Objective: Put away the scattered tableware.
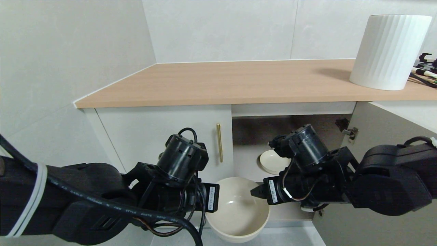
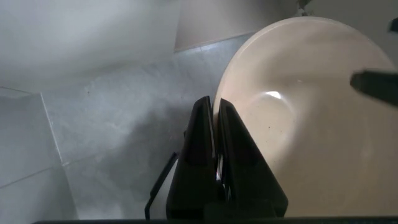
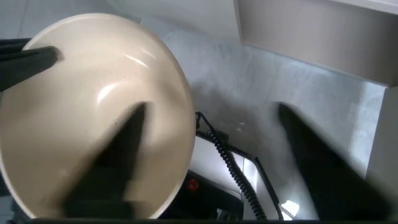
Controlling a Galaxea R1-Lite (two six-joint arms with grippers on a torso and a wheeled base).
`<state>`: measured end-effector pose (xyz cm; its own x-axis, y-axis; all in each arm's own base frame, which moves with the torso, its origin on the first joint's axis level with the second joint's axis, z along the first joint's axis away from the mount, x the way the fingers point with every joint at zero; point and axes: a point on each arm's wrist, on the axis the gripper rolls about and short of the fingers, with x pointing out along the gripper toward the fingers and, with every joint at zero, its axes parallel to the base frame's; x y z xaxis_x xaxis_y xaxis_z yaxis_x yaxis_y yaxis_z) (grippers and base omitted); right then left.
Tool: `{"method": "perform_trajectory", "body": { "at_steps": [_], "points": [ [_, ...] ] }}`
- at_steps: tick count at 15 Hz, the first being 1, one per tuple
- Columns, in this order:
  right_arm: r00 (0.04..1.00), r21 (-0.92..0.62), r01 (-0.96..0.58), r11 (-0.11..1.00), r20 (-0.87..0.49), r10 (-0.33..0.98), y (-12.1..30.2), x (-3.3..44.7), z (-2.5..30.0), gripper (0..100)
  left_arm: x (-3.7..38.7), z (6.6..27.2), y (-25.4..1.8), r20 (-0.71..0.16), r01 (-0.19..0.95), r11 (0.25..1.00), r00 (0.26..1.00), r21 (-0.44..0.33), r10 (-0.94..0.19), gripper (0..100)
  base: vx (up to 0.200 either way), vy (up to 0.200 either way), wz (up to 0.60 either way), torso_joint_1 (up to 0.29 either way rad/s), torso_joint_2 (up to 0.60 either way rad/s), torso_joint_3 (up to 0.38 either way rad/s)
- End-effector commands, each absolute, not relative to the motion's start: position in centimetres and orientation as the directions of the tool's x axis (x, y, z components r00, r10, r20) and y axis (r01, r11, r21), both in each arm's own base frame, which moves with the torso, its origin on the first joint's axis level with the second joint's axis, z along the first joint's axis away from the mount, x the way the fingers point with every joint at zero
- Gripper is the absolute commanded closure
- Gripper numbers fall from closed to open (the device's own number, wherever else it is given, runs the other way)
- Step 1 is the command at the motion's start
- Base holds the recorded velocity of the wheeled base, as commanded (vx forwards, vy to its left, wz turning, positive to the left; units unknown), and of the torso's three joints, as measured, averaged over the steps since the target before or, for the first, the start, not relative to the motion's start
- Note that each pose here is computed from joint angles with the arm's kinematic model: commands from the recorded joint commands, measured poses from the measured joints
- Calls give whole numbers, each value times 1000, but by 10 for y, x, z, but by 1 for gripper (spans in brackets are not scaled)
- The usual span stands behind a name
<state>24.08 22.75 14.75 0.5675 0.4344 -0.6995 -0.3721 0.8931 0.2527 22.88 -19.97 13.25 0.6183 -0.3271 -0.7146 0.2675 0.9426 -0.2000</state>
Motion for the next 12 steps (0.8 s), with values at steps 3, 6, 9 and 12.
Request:
{"method": "perform_trajectory", "body": {
  "at_steps": [3,6,9,12],
  "points": [
    [554,248,-378,892,-711,433,232,240,142,100,228,134,-200,-712,268,942,620,-203,-329,100,0,0,0,0,0,0],
    [555,249,-378,892,-710,433,232,240,142,100,228,134,-200,-712,268,942,620,-203,-329,100,0,0,0,0,0,0],
    [551,246,-377,893,-715,430,233,240,140,100,228,133,-200,-713,267,942,620,-202,-329,100,0,0,0,0,0,0],
    [548,244,-376,894,-719,427,233,241,137,100,228,134,-199,-707,255,947,633,-194,-315,0,0,0,0,0,0,0]
  ]
}}
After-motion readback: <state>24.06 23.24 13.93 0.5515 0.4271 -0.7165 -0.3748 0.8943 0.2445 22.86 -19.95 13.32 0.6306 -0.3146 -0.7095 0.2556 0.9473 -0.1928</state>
